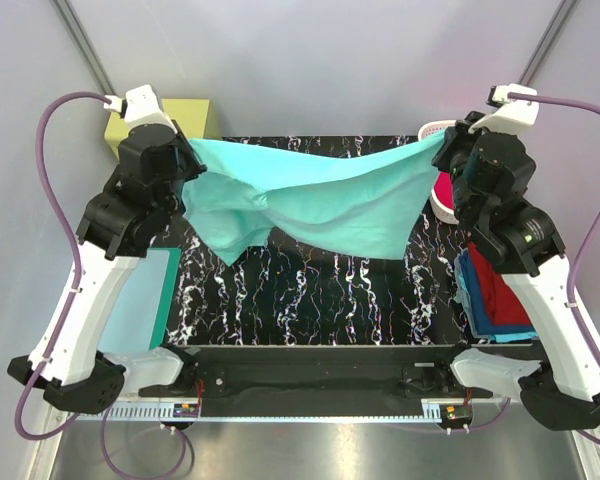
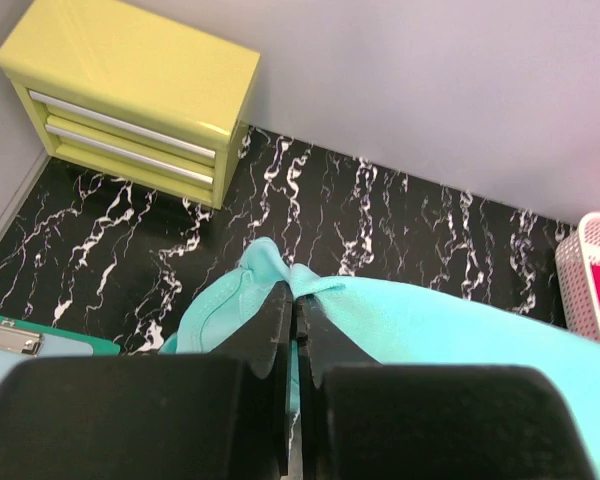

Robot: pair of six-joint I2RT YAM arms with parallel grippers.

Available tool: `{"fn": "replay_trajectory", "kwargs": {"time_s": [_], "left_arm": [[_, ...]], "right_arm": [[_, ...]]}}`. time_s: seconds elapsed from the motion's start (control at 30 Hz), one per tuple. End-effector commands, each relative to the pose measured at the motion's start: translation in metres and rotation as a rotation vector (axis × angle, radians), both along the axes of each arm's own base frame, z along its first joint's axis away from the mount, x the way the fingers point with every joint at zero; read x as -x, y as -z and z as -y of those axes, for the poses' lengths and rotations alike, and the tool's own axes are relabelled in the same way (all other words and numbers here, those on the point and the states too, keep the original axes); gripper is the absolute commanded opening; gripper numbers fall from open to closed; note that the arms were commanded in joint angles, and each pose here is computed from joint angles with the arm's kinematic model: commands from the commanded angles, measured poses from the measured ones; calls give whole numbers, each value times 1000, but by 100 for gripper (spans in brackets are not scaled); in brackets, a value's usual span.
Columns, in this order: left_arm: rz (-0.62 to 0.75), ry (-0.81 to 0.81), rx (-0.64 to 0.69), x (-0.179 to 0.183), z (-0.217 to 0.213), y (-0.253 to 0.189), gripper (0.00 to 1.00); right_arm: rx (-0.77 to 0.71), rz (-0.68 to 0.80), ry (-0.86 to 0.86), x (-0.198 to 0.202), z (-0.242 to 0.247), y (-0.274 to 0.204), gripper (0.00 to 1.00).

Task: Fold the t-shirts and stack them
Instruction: Flatten out the tshirt

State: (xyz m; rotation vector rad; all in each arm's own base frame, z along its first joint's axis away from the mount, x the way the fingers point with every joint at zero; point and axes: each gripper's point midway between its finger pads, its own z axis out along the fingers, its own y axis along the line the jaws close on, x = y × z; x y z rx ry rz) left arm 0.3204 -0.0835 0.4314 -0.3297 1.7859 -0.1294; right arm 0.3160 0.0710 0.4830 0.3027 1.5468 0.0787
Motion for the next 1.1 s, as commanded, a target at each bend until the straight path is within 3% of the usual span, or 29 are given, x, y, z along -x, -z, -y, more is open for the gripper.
{"fn": "replay_trajectory", "kwargs": {"time_s": [0.0,0.13,0.3,0.5,0.77,0.93,1.07], "left_arm": [[74,-34,12,3,-10,-22,0],[91,-58,-47,-8,-21,-33,0],[35,17,-60,-57,0,-26,0],[-49,88,25,-122,14,3,0],[-98,150,164,-189,10,41,0],[-32,228,217,-202,24,25,0],[51,292,259,-196,35,-9,0]], "right_arm": [[-11,16,26,-6,1,-6,0],[16,27,20,-20,-7,-15,0],[29,1,-14,-55,-34,-12,0],[35,-107,-25,-118,-47,28,0],[-21,-198,22,-191,-24,71,0],[-42,-79,-11,-210,-31,27,0],[-67,37,-48,-197,-32,-23,0]]}}
